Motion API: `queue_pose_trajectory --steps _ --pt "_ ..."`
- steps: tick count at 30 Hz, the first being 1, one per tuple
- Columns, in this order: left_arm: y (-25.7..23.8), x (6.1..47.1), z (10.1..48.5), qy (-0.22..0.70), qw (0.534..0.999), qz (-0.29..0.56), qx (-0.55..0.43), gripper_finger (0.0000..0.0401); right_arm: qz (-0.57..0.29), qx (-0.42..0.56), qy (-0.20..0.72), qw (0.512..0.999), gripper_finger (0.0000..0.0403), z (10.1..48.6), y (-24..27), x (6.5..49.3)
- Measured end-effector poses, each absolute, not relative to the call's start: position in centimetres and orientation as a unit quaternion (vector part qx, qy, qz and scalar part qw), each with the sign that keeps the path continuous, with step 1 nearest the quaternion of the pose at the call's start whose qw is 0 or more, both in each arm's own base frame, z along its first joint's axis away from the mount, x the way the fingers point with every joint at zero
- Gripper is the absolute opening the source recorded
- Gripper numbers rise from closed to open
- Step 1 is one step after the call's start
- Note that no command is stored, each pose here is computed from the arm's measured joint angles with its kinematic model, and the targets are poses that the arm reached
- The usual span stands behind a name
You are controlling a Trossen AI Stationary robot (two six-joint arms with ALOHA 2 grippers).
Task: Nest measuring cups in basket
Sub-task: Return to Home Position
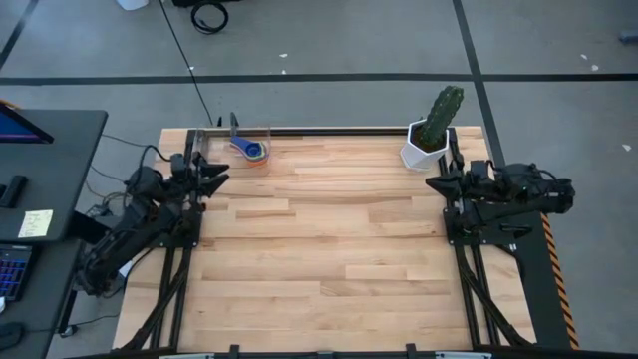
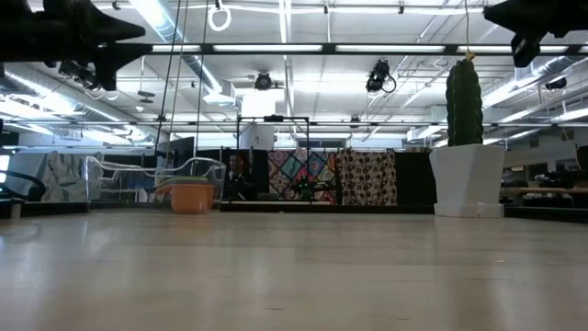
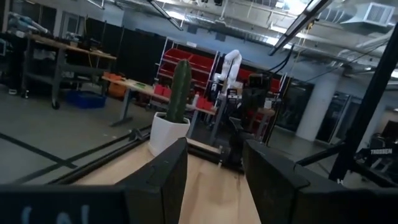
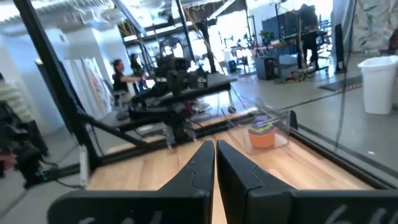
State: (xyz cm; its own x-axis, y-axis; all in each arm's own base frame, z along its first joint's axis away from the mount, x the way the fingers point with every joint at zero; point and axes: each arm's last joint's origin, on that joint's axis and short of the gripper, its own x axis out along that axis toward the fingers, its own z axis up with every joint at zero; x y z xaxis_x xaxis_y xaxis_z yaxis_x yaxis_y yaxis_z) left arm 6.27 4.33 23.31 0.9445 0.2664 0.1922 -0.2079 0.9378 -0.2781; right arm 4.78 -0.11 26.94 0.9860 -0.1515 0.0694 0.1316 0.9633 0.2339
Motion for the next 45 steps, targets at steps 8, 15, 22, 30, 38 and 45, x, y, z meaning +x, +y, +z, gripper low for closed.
queue_pose_trajectory --steps 8,15,22,30,38,45 --pt "4.8 7.1 21.1 -0.157 0.976 0.094 -0.119 0.0160 -0.096 0.111 -0.008 0.989 0.0023 26.0 -0.2 5.0" --pt "4.8 7.6 19.5 -0.151 0.979 0.070 -0.121 0.0160 -0.104 0.107 0.008 0.989 0.0023 25.7 -0.2 5.0" --pt "4.7 8.0 18.7 -0.107 0.987 0.069 -0.095 0.0160 -0.105 0.103 0.032 0.989 0.0023 25.1 -0.2 5.0" --pt "4.9 8.1 17.5 -0.054 0.989 0.110 -0.085 0.0160 -0.105 0.070 0.068 0.990 0.0023 21.4 0.1 7.0" --pt "5.0 8.1 17.4 -0.044 0.991 0.112 -0.064 0.0160 -0.101 0.024 0.091 0.990 0.0023 17.1 0.4 8.7" --pt "5.0 8.1 17.3 -0.040 0.991 0.113 -0.059 0.0160 -0.099 -0.024 0.088 0.991 0.0023 17.0 0.5 8.9"
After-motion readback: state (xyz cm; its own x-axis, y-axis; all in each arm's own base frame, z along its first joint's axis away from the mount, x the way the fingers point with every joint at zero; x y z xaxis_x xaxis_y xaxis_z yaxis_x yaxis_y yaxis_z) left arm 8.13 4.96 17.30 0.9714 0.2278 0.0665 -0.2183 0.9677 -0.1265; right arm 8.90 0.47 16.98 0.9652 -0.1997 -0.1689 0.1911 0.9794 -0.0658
